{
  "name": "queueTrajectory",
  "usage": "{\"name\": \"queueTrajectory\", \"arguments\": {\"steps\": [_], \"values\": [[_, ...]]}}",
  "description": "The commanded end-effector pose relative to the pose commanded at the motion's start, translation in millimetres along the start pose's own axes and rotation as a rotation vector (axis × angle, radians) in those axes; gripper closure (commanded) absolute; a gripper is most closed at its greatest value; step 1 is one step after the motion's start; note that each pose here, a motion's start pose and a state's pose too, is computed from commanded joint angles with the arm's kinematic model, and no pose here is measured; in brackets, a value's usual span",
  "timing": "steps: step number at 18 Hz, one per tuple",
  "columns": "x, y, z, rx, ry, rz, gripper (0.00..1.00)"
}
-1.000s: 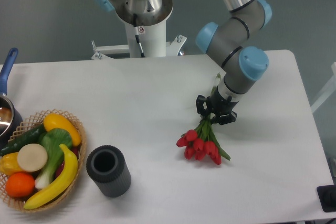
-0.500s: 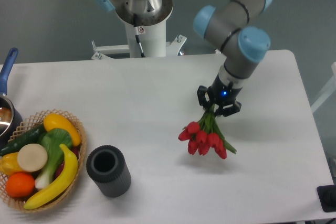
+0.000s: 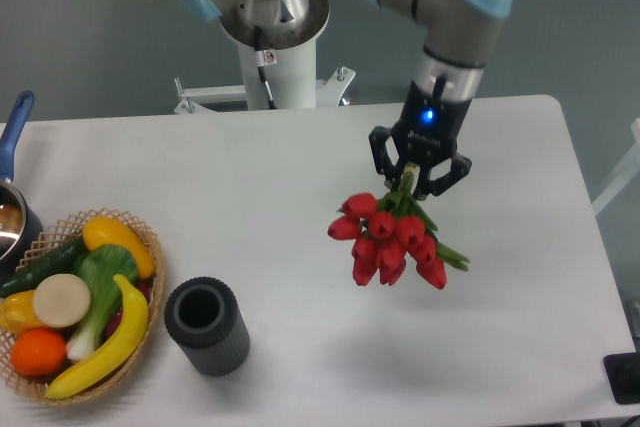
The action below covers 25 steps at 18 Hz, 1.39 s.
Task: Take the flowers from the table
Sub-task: 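Lift the gripped red tulip bunch up off the table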
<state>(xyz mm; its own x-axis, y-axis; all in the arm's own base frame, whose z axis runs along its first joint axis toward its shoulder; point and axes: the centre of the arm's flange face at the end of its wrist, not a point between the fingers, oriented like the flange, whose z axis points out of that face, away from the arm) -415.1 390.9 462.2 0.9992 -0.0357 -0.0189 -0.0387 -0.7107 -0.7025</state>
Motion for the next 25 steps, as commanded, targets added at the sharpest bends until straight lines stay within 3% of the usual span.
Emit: {"name": "queueTrajectory", "arguments": {"steps": [5,10,25], "values": [[2.7,-41.7,-21.5,0.189,0.057,0.003,0.67],[3.7,-52.5,-26.8,0.330,0.134,0.002,0.67],[3.6,-58.3,-31.0,0.352,0.147,-0.016,0.67]]}}
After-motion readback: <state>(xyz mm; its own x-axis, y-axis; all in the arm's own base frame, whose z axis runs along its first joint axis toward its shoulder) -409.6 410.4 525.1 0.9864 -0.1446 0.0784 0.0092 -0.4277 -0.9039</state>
